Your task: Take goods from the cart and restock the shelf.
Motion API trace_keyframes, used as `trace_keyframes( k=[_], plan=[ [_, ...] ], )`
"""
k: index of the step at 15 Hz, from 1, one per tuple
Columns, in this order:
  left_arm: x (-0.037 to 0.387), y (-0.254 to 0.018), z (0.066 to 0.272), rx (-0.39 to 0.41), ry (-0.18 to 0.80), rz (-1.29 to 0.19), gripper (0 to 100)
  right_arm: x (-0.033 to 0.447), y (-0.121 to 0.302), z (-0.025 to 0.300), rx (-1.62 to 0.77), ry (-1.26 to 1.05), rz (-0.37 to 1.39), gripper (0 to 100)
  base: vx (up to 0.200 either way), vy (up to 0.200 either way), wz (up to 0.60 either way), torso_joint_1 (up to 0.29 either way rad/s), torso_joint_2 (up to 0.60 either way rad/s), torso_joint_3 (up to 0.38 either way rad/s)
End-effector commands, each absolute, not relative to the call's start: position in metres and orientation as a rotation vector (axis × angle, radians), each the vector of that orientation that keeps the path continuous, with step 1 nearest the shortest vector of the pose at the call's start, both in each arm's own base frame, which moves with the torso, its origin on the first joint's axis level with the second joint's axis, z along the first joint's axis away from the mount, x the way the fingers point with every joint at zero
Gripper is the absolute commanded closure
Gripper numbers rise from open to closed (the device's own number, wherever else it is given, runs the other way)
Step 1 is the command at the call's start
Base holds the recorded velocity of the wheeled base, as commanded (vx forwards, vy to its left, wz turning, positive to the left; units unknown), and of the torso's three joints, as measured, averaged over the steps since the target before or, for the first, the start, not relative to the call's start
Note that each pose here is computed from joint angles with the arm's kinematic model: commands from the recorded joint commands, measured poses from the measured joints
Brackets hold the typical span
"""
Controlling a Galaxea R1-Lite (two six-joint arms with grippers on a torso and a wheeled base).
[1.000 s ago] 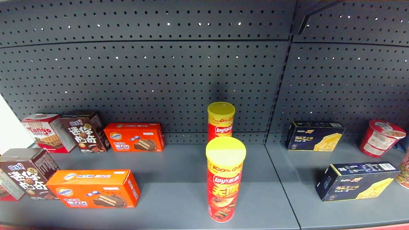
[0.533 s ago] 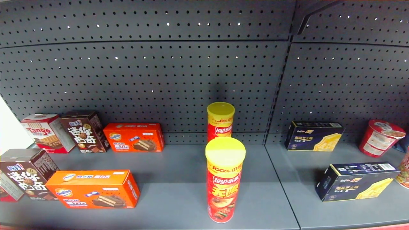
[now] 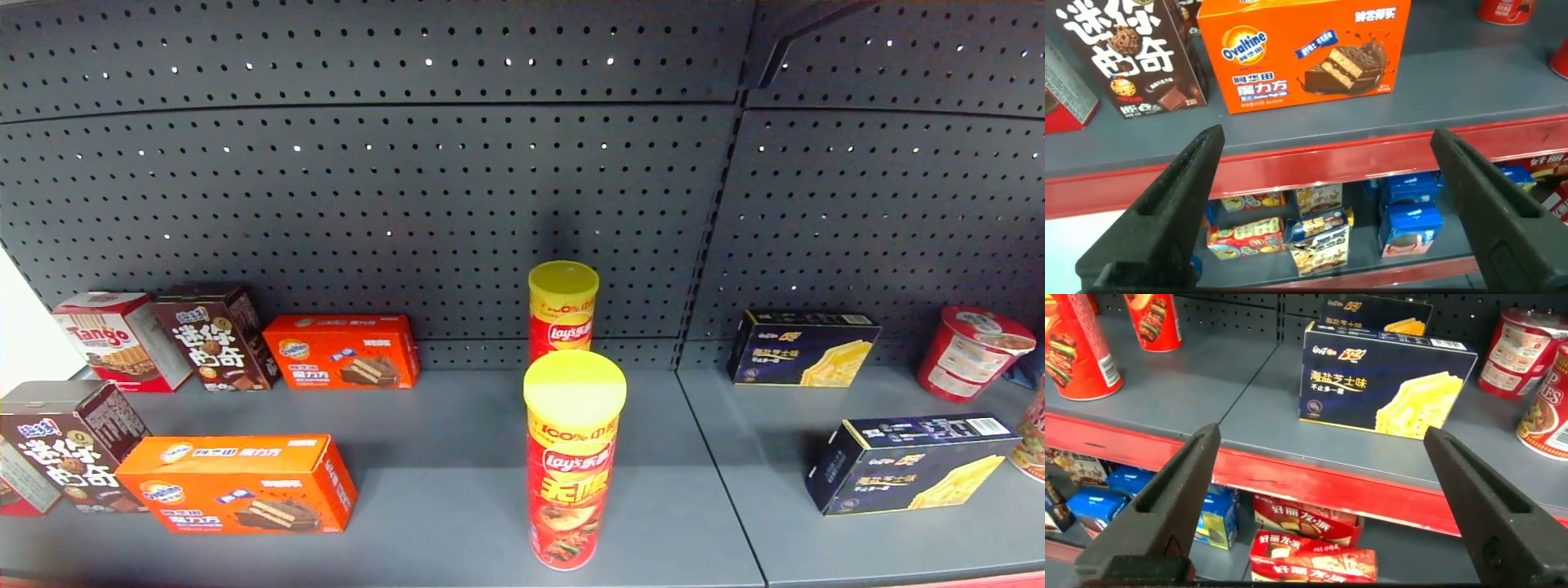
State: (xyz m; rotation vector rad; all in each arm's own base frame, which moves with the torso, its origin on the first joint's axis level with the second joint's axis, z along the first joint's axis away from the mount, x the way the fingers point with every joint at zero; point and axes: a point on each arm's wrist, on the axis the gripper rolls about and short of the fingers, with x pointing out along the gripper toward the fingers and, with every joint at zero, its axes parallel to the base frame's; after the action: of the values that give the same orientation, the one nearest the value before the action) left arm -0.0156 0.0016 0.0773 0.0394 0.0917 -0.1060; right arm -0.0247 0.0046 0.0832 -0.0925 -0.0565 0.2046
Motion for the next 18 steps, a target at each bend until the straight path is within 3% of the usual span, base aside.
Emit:
trace_keyframes(
  k=[1,18],
  plan=[
    [-0.0155,0.0016,0.0773,0.040,0.093,-0.106,0,-0.0247,0.0046,0.0831,-0.093,-0.055,0.205,0,0.000,0.000,0.00,0.000,0.00,0.000],
    [-0.0153,0.0015,0.0773,0.039,0.095,-0.106,0,-0.0247,0.0046,0.0833,-0.113,-0.059,0.204,0,0.000,0.000,0.07,0.000,0.00,0.001]
  ],
)
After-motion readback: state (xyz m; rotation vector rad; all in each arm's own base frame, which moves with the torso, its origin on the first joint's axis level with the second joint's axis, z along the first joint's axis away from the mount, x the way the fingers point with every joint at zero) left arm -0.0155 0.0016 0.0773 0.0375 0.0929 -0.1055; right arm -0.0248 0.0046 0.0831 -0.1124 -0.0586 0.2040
